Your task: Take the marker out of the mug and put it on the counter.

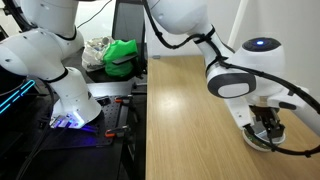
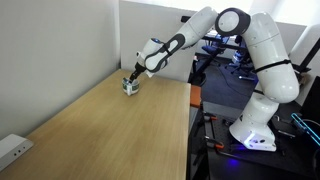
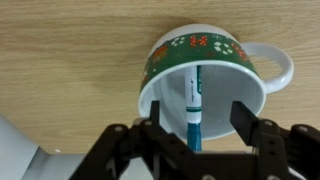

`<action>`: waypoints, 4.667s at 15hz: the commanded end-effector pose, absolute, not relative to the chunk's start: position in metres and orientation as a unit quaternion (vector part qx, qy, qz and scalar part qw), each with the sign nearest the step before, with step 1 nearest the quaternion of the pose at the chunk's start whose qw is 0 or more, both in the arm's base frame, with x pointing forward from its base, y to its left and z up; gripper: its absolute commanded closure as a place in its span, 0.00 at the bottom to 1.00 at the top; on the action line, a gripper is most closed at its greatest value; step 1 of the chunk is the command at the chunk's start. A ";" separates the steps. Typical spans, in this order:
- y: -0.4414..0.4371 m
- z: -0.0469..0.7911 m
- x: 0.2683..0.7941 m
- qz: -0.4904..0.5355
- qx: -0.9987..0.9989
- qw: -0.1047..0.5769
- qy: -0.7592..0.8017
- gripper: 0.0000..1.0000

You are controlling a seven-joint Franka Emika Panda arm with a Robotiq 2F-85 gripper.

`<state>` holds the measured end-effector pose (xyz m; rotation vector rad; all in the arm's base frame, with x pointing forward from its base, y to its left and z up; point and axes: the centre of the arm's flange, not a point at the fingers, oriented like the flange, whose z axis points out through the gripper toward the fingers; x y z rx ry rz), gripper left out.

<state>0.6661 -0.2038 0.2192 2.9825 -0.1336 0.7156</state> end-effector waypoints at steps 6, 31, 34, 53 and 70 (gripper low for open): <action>-0.207 0.204 0.685 0.224 0.974 0.030 -0.018 0.28; -0.196 0.217 0.694 0.242 0.969 0.043 -0.006 0.95; -0.195 0.230 0.691 0.250 0.967 0.046 -0.007 0.95; -0.151 0.336 0.625 0.334 0.938 0.090 0.015 0.95; -0.025 0.341 0.597 0.224 0.955 -0.005 0.194 0.95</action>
